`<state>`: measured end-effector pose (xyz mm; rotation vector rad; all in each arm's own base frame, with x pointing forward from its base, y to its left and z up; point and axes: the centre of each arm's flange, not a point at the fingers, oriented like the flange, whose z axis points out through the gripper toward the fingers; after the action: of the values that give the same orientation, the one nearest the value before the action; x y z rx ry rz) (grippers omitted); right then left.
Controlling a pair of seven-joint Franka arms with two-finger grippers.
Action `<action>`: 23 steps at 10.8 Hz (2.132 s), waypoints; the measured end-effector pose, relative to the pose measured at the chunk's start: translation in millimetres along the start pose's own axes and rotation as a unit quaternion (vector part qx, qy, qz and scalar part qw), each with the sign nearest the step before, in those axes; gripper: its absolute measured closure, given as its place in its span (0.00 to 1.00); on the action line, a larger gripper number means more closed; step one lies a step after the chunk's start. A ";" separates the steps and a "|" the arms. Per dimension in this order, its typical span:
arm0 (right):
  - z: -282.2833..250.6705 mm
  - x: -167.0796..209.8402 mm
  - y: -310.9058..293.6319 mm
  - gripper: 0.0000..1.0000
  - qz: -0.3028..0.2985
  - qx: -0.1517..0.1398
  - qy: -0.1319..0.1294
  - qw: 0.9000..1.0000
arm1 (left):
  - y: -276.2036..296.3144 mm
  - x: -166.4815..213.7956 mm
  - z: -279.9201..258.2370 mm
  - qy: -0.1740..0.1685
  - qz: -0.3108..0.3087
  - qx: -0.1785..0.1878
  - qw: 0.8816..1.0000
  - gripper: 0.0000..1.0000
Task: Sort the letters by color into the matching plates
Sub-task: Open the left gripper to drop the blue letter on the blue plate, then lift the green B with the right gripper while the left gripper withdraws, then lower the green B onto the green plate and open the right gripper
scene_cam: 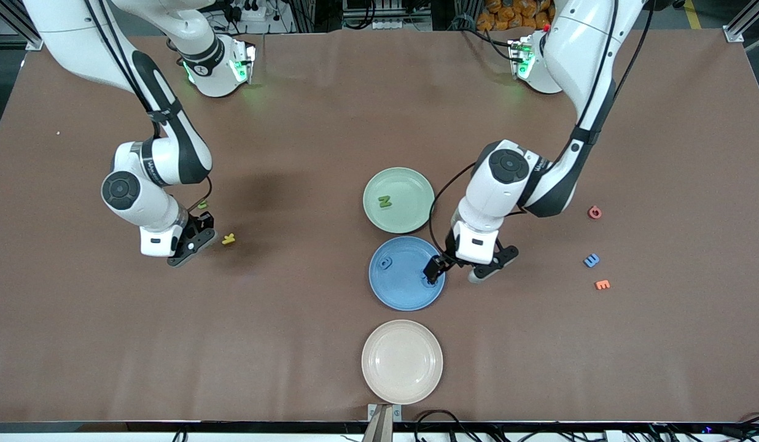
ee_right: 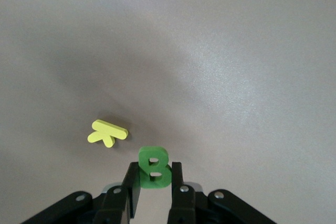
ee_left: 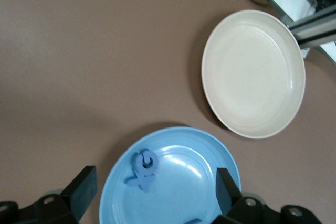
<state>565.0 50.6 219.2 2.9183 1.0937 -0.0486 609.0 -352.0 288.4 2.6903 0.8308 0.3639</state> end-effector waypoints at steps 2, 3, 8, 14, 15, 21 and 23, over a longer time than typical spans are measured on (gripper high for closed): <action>-9.1 8.1 -7.5 0.73 0.009 0.002 -0.003 1.000 | -13.9 29.6 -4.2 0.009 0.003 0.020 1.000 0.00; -12.1 16.4 -16.7 0.73 0.015 0.002 -0.004 1.000 | -24.5 49.7 -8.2 0.013 0.020 0.035 0.999 0.00; -20.3 61.8 -89.4 0.73 0.080 0.002 -0.010 0.997 | -84.3 134.1 -38.5 -0.012 0.139 0.108 0.984 0.00; -33.5 119.4 -235.0 0.73 0.182 0.003 0.007 0.983 | -171.5 201.9 -77.2 -0.111 0.255 0.182 0.943 0.00; -35.6 126.2 -252.4 0.73 0.195 0.005 0.010 0.981 | -180.8 208.4 -80.5 -0.122 0.275 0.183 0.936 0.00; -43.8 168.7 -333.9 0.73 0.292 0.019 0.034 0.956 | -209.0 204.9 -55.3 -0.188 0.398 0.174 0.881 0.00; -44.9 175.7 -355.6 0.73 0.315 0.022 0.037 0.948 | -231.3 219.4 -52.5 -0.208 0.459 0.159 0.849 0.00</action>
<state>464.5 435.4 253.0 3.1735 0.1198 0.0496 651.1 -31.6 287.5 3.1112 -0.6215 -0.2020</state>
